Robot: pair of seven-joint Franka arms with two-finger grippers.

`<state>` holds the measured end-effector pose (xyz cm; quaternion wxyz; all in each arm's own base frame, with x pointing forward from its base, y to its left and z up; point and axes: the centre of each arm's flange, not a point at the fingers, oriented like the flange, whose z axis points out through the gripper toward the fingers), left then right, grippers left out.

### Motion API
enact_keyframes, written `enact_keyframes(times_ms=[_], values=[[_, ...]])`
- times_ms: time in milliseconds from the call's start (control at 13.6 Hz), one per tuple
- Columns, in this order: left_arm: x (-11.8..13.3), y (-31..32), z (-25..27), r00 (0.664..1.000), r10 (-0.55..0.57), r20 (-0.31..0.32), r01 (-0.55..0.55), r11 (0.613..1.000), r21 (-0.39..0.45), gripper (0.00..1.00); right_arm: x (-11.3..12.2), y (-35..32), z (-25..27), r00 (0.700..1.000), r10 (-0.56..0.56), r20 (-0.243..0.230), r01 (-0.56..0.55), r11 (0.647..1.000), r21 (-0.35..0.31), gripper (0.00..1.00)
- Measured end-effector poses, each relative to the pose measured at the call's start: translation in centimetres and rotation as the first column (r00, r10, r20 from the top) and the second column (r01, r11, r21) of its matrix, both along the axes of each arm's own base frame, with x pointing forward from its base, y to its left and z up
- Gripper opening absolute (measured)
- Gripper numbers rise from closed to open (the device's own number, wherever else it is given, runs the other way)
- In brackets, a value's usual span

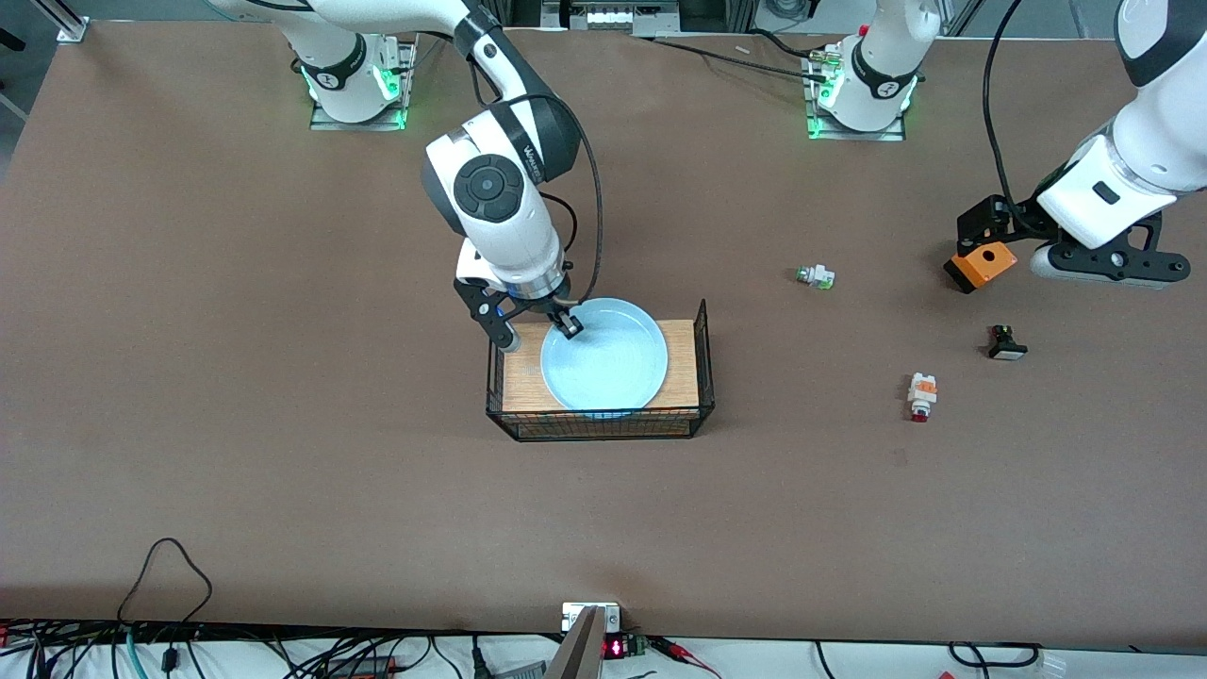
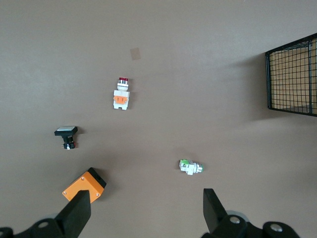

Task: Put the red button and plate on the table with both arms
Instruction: 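Grip the blue plate rim with the right gripper, then lift the blue plate out of the basket with the right gripper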

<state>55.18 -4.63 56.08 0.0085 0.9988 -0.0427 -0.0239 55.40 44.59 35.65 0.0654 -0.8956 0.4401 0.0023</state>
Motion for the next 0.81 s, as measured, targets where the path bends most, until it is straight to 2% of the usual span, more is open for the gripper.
enact_keyframes(times_ms=[147,368,516,589,663,811], values=[[0.0,0.0,0.0,1.0,0.0,-0.003,0.0,1.0,0.0,1.0,-0.7,0.1,3.1,1.0,0.014,-0.008,-0.014,1.0,0.02,0.04],[0.0,0.0,0.0,1.0,0.0,-0.004,0.0,1.0,0.0,1.0,-2.5,-1.3,11.0,0.997,0.024,-0.071,-0.018,0.996,0.082,0.04],[0.0,0.0,-0.1,1.0,0.0,-0.004,0.0,1.0,0.0,1.0,-4.2,-3.4,15.6,0.992,0.05,-0.117,-0.041,0.996,0.079,0.04],[0.0,0.0,-0.1,1.0,0.001,-0.004,-0.001,1.0,0.0,1.0,-4.4,-5.0,17.4,0.99,0.065,-0.122,-0.055,0.995,0.082,0.04],[0.0,0.0,-0.1,1.0,0.001,-0.004,-0.001,1.0,0.0,1.0,-3.8,-7.0,18.8,0.99,0.082,-0.117,-0.072,0.993,0.094,0.04],[0.0,0.0,0.0,1.0,0.001,-0.004,-0.001,1.0,0.0,1.0,-1.0,-12.6,20.0,0.991,0.091,-0.103,-0.078,0.989,0.125,0.04]])
